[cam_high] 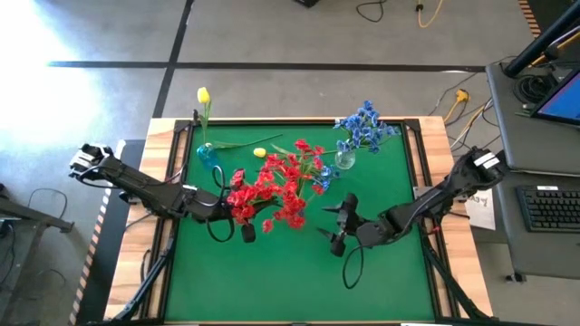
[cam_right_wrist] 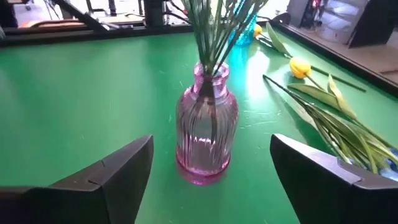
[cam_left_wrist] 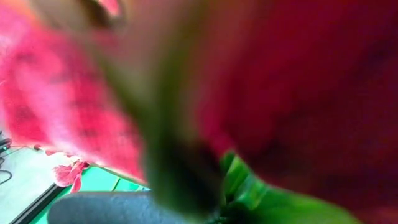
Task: Sort flowers into vase by color
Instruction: Put the red flowers into the purple vase
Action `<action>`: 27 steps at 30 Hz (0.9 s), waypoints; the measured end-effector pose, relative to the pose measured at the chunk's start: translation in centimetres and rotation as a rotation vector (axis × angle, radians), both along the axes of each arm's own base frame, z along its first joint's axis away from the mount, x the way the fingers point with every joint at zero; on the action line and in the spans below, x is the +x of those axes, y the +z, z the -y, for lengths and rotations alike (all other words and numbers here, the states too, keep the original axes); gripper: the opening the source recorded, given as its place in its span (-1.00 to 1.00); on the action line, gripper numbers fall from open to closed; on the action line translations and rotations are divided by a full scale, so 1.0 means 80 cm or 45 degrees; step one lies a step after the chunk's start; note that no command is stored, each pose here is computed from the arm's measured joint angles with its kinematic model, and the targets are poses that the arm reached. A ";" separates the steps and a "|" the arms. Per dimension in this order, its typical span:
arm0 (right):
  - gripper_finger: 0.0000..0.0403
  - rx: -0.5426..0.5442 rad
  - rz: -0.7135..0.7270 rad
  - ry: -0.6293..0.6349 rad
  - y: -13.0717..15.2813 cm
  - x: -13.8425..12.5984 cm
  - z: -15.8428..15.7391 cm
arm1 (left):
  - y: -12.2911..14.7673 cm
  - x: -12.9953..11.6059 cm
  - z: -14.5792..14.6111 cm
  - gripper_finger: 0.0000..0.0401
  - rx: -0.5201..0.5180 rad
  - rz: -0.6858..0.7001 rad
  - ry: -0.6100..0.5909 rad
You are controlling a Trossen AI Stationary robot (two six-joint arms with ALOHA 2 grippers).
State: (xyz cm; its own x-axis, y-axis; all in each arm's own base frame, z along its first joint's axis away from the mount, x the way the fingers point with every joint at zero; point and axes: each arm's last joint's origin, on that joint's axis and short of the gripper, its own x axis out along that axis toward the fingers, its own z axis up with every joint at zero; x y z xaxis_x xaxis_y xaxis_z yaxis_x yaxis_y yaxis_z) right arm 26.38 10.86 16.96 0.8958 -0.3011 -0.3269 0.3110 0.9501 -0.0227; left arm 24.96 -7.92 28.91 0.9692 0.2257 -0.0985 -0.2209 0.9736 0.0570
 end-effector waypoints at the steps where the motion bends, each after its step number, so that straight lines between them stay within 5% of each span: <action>1: 0.59 -0.011 0.010 0.001 -0.005 0.001 0.001 | 0.000 0.000 0.000 -1.00 -0.001 0.003 0.000; 8: 0.62 -0.101 0.047 -0.019 -0.045 0.027 0.012 | -0.006 0.008 0.003 -1.00 -0.002 0.007 0.001; 14: 0.62 0.003 0.138 0.048 -0.069 0.046 0.026 | -0.014 0.013 0.004 -1.00 0.005 -0.021 0.004; 27: 0.62 -0.017 0.169 0.068 -0.100 0.080 0.045 | -0.015 0.014 0.004 -1.00 0.003 -0.027 0.007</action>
State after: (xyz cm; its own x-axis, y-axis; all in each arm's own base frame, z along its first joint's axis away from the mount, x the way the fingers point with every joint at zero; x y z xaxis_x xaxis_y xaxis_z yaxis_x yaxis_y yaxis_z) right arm 32.77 7.29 8.94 0.9459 -0.2552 -0.2004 0.2610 0.9653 0.0027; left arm 26.12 -8.24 27.68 0.9658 0.2310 -0.1182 -0.2247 0.9723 0.0640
